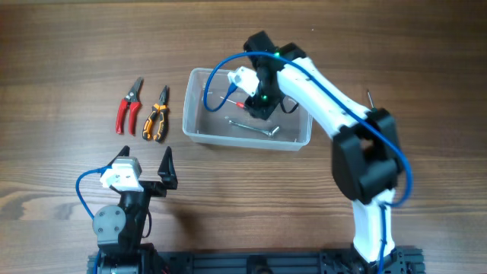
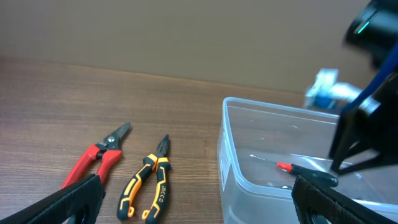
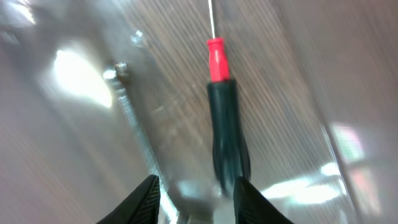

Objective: Pack container
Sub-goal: 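Lower the red screwdriver into the container and open the right gripper, then move the right gripper to the green-handled screwdriver and grasp it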

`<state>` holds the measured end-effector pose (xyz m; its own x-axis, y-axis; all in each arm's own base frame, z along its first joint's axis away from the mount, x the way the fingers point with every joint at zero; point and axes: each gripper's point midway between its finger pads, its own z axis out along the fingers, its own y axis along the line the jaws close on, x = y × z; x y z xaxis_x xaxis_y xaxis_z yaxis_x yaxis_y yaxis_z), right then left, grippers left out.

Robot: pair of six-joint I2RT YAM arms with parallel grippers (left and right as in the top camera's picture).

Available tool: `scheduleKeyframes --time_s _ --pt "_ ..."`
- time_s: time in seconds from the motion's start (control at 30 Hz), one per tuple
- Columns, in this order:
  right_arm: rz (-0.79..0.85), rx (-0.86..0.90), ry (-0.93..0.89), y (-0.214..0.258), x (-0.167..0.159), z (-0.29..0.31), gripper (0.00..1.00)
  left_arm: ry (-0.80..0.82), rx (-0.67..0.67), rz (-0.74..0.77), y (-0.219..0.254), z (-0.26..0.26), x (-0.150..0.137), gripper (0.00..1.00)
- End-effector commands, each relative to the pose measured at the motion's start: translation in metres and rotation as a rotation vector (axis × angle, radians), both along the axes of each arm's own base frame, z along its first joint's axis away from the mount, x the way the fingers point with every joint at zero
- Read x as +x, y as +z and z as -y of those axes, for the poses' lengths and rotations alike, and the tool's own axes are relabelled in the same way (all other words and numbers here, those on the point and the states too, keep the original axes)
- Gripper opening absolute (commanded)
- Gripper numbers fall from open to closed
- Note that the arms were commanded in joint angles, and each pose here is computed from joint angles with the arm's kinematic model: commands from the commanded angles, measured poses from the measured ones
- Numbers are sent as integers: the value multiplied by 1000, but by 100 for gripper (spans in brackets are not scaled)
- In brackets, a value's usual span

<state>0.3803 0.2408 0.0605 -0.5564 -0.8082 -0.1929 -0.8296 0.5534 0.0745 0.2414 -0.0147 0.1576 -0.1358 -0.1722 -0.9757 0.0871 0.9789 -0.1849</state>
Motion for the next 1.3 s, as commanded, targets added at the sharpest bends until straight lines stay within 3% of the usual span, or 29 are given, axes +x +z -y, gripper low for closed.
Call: scheduleKeyframes --time_s 0.0,0.1,0.23,0.4,0.5,0.6,1.0,1.27 --pt "204 75 -140 101 13 6 35 -5 16 8 0 1 0 100" --pt "315 87 -255 154 8 28 34 -5 16 8 0 1 0 100" --pt "337 33 -488 183 -1 90 34 -5 16 8 0 1 0 100" --pt "173 -110 -755 160 -11 203 36 -5 16 8 0 1 0 100" --pt "128 -109 -885 150 -8 247 50 -5 16 8 0 1 0 100" --pt "98 -122 -983 135 -6 284 48 -5 16 8 0 1 0 100" --pt "-91 -231 -917 12 -25 307 44 -5 16 8 0 1 0 100" --pt "-75 -220 -942 -2 -17 323 43 -5 16 8 0 1 0 100"
